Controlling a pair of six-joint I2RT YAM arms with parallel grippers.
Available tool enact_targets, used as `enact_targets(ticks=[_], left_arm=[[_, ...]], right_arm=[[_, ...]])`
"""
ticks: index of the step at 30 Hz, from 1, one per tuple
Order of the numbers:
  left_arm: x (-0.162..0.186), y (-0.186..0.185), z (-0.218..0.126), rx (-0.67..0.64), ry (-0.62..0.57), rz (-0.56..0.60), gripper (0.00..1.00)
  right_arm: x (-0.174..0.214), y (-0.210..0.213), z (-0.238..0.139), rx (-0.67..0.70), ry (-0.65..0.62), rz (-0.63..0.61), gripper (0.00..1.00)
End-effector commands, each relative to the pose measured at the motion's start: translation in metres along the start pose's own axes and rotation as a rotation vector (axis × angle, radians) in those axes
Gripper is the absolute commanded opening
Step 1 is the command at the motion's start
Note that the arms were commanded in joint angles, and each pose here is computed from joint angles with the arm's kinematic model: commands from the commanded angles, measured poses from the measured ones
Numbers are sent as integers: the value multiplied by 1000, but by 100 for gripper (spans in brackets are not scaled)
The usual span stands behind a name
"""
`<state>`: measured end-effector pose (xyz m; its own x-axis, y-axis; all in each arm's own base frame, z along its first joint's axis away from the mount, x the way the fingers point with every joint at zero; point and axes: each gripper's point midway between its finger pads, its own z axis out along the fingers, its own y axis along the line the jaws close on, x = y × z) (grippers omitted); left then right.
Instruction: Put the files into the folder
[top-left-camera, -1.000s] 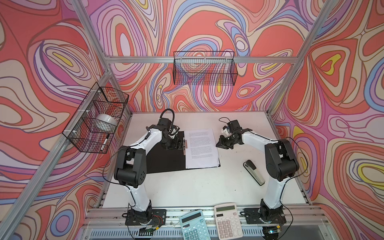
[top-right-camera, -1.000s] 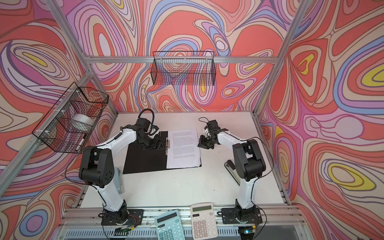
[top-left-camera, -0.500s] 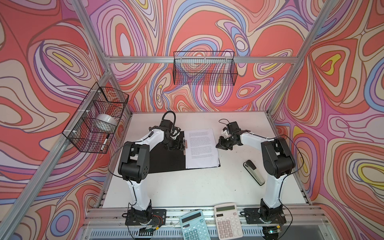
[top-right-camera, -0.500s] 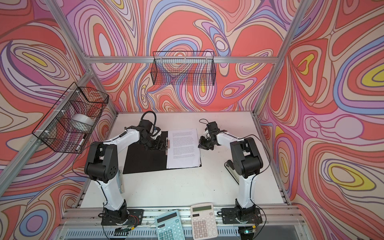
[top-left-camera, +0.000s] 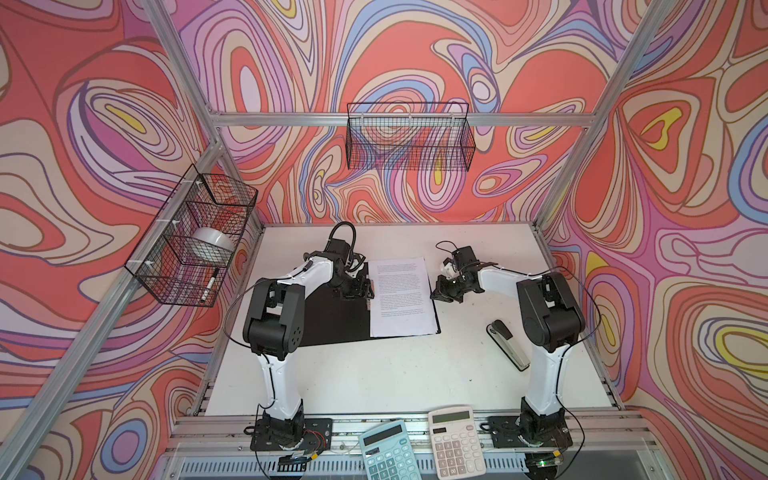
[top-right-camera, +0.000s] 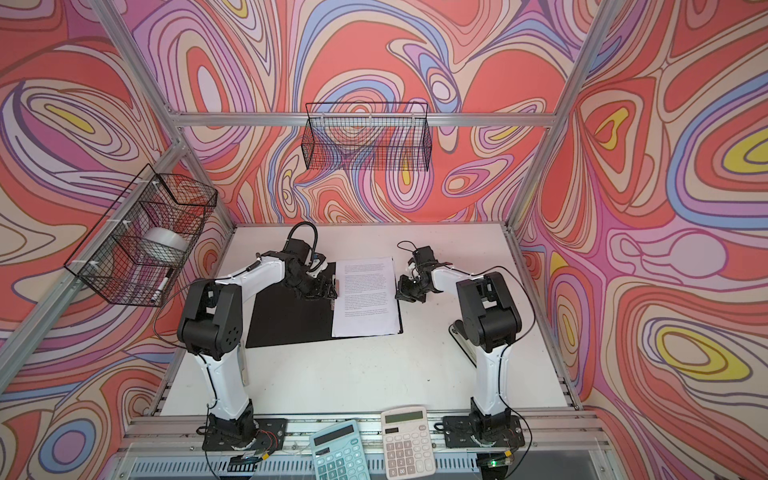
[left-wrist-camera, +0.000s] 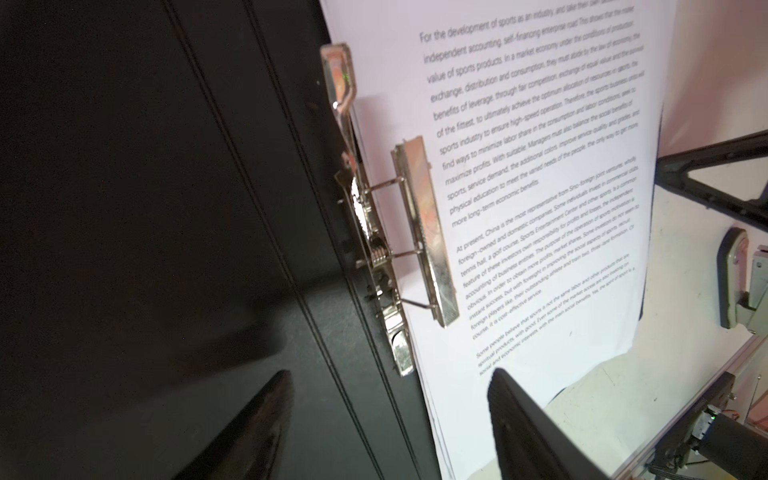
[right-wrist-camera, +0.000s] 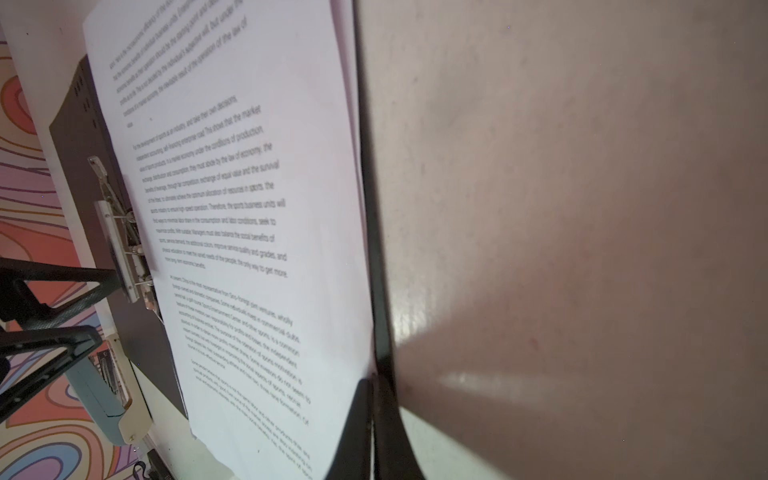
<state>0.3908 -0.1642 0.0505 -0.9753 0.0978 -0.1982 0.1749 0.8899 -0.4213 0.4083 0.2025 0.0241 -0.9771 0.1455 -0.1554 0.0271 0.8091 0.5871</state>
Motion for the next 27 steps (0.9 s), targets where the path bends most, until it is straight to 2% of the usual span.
enact_targets(ticks=[1, 6, 10, 17, 27], left_arm=[[-7, -4, 2, 13, -5, -11, 74], [-8, -3, 2, 9, 2, -17, 74], [-8, 1, -4, -28, -12, -23, 75], [-9, 2, -10, -54, -25, -35, 75], [-13, 0, -10, -40, -25, -33, 80]], right_arm=[[8, -11, 7, 16, 40, -2, 4], [9, -11, 5, 25, 48, -10, 8], [1, -8, -6, 41, 6, -22, 13], [-33, 8, -28, 30, -86, -51, 17], [-90, 17, -14, -8, -136, -68, 22]])
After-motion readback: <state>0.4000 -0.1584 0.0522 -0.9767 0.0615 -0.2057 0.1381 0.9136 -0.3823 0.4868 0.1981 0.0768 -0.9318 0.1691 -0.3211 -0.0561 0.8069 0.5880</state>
